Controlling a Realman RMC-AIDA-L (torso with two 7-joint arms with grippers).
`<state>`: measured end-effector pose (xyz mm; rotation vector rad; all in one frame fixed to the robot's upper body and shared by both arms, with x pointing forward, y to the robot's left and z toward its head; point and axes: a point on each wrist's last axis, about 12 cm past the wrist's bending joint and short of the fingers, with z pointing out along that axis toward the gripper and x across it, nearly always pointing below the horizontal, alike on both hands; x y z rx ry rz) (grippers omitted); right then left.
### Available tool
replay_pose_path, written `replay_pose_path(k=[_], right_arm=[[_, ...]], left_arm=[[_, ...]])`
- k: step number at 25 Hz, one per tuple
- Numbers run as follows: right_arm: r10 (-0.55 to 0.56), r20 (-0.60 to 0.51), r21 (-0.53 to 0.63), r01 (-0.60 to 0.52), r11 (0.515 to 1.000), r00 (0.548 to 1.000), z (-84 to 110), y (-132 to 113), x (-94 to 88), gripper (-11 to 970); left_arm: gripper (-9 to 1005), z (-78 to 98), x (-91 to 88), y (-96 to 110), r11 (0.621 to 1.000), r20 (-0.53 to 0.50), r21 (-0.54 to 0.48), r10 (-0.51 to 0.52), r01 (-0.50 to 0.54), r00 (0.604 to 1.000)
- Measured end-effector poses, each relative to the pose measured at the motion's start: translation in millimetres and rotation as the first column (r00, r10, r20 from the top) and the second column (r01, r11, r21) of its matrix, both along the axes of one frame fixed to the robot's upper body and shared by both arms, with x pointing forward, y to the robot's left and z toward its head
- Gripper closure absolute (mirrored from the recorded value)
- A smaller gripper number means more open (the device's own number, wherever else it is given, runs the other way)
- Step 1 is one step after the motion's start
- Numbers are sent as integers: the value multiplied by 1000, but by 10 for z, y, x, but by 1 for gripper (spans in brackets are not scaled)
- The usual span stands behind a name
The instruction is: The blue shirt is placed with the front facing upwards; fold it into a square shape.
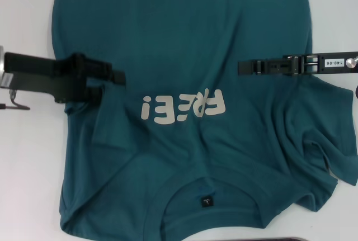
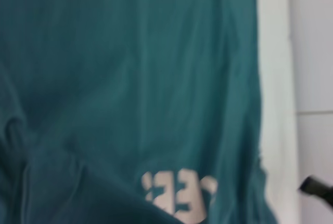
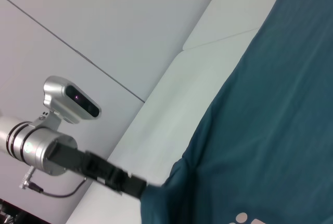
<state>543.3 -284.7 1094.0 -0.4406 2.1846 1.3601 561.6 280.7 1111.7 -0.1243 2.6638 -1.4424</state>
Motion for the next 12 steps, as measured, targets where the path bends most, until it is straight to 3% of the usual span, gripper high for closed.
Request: replay_pose_path(k=[4, 8, 12], right_arm=[[-5, 1, -5, 5, 1000, 1000, -1, -7, 7, 17], [-10, 3, -11, 10, 1000, 1000, 1, -23, 15, 17], [-12, 3, -15, 12, 1000, 1000, 1, -29, 18, 18]], left_arm=[[576, -36, -13, -22, 998, -42, 60, -32, 34, 999], [387, -15, -27, 10, 998, -41, 49, -31, 33, 999], [307, 30, -52, 5, 999, -21, -8, -53, 52, 998]])
